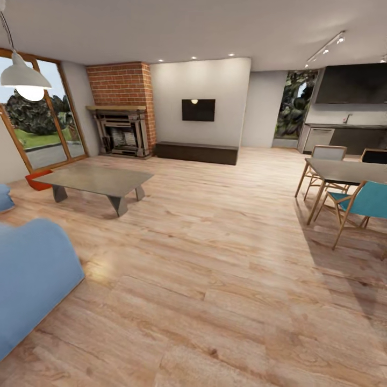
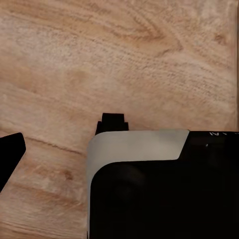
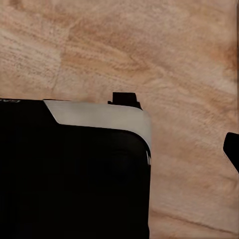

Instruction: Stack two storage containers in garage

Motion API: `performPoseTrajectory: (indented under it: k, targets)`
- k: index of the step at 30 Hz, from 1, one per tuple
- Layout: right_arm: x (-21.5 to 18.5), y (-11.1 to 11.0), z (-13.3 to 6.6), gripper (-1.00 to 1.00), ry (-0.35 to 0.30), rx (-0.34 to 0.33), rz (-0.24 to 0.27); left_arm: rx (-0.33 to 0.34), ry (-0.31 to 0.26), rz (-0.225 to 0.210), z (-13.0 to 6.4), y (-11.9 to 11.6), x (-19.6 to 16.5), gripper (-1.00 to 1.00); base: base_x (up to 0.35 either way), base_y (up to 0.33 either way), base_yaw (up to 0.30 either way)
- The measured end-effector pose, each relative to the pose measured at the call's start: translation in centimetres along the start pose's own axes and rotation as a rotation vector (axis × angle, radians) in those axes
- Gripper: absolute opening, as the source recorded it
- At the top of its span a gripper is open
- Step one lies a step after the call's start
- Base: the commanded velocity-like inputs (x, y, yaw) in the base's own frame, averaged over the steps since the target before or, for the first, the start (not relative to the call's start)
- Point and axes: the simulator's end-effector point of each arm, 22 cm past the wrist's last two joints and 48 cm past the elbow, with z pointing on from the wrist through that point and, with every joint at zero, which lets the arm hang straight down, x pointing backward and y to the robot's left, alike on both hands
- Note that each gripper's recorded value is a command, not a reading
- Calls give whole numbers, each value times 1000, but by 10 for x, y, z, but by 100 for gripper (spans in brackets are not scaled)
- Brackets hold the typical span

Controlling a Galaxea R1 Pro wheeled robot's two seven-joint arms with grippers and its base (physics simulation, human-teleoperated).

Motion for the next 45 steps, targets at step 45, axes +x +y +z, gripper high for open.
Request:
performPoseTrajectory:
  k: [45]
  targets:
    - [0, 0, 0, 100, 0, 0, -1, 0, 1, 1, 0, 0, 1, 100, 321, 0, -93]
